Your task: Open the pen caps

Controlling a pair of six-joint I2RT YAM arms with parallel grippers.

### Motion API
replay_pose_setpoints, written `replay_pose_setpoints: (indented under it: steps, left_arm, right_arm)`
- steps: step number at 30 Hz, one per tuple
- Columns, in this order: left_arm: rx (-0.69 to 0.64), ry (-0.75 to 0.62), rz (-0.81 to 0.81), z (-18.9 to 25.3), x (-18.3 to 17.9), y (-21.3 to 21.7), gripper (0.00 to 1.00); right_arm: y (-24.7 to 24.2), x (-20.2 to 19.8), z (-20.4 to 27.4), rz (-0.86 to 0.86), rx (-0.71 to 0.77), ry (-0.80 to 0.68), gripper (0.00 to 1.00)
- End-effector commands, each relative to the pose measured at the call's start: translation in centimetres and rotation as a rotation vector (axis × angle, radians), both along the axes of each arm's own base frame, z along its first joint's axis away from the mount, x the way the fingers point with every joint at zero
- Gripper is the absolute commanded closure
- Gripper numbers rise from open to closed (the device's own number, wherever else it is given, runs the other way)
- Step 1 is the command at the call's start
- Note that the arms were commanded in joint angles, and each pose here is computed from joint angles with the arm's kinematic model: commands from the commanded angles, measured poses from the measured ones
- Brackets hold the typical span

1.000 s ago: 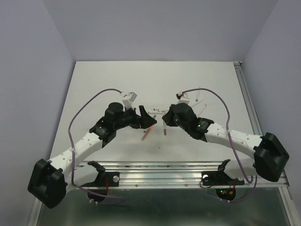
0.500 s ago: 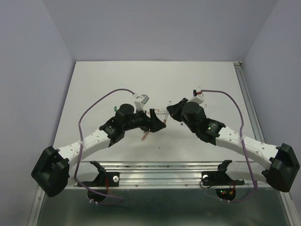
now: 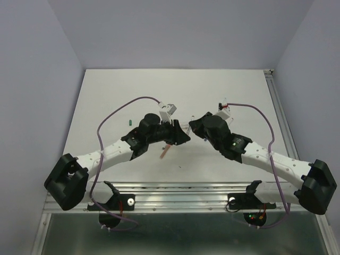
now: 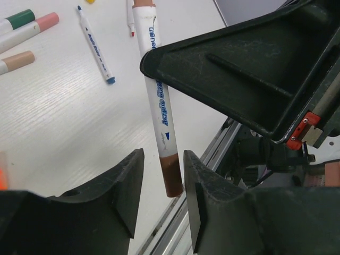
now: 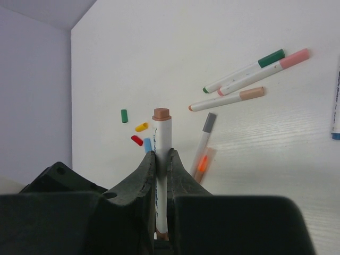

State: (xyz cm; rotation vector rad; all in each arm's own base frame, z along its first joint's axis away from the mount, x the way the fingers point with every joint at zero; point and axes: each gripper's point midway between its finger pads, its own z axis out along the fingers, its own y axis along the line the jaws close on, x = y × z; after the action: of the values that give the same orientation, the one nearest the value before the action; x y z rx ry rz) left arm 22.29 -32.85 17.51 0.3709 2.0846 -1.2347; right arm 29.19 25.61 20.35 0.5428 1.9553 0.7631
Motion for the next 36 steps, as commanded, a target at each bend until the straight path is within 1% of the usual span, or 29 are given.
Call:
replay_pose_setpoints:
  steps: [1,7,8,9,11,12,13,15,16,19,22,24,25,26,29,30,32,33,35,36]
  left_arm:
    - [-0.052,-0.075,-0.01,2.7,0.8,-1.2,0.55]
    - [-0.049,-0.079,-0.014,2.7,0.8,-1.5,0.55]
    - [-0.049,-0.081,-0.018,2.8,0.8,-1.6,0.59]
    - [-0.049,-0.079,-0.019,2.8,0.8,-1.6,0.67]
    - [-0.046,-0.081,-0.028,2.7,0.7,-1.7,0.75]
    - [-0.046,-0.081,-0.035,2.7,0.6,-1.8,0.81]
    - [-0.043,-0.079,-0.037,2.5,0.7,-1.8,0.84]
    - [-0.035,-0.072,-0.034,2.4,0.8,-1.9,0.97]
    - [-0.028,-0.067,-0.03,2.3,0.9,-2.0,1.0]
    - [-0.016,-0.046,-0.026,1.6,1.0,-2.1,1.0]
    - [-0.022,-0.048,-0.024,1.8,0.6,-2.2,1.0]
    - [-0.027,-0.038,-0.015,1.8,0.1,-2.1,1.0]
    - [-0.039,-0.042,-0.03,2.2,-0.7,-2.3,1.0]
    - [-0.035,-0.029,-0.032,1.7,-1.3,-2.2,1.0]
    - [-0.076,0.005,-0.055,2.1,-3.6,-2.6,1.0]
    - [-0.066,0.027,-0.057,1.1,-4.4,-2.4,1.0]
    - [-0.079,0.05,-0.088,1.0,-6.2,-2.5,1.0]
    - [-0.07,0.084,-0.081,-0.1,-6.9,-2.2,1.0]
    - [-0.094,0.088,-0.088,0.2,-8.0,-2.0,1.0]
    - [-0.088,0.098,-0.096,-0.4,-8.7,-1.9,1.0]
  right_arm:
    - [-0.7,0.7,0.8,-0.074,0.016,-0.027,0.99]
    - [-0.8,1.1,1.1,-0.096,0.013,-0.033,0.99]
    - [-0.8,1.2,1.3,-0.094,0.014,-0.035,0.99]
    - [-0.7,1.1,1.2,-0.092,0.01,-0.034,0.99]
    - [-0.6,1.2,1.2,-0.092,0.012,-0.033,0.99]
    - [-0.6,1.3,1.2,-0.096,0.014,-0.033,0.99]
    - [-0.5,1.3,1.1,-0.093,0.014,-0.032,0.99]
    - [-0.6,1.5,1.0,-0.101,0.01,-0.034,0.99]
    - [-0.6,1.6,1.0,-0.108,0.013,-0.033,0.99]
    - [-0.8,2.1,0.5,-0.148,0.001,-0.035,0.99]
    - [-1.4,3.1,0.2,-0.212,-0.023,-0.044,0.99]
    - [-3.1,4.2,-0.2,-0.315,-0.103,-0.067,0.99]
    - [-3.7,4.7,0.0,-0.356,-0.13,-0.074,0.99]
    - [-4.8,5.9,-0.1,-0.416,-0.173,-0.068,0.99]
    - [-5.9,8.6,-0.1,-0.451,-0.182,-0.064,0.99]
    - [-6.8,10.3,-0.3,-0.486,-0.172,-0.066,0.99]
    - [-7.7,11.7,-0.2,-0.525,-0.186,-0.069,0.99]
    - [-8.9,12.7,-0.1,-0.575,-0.219,-0.072,0.99]
    - [-9.7,13.6,0.0,-0.609,-0.236,-0.071,0.99]
    - [-10.4,14.2,0.8,-0.641,-0.239,-0.087,0.99]
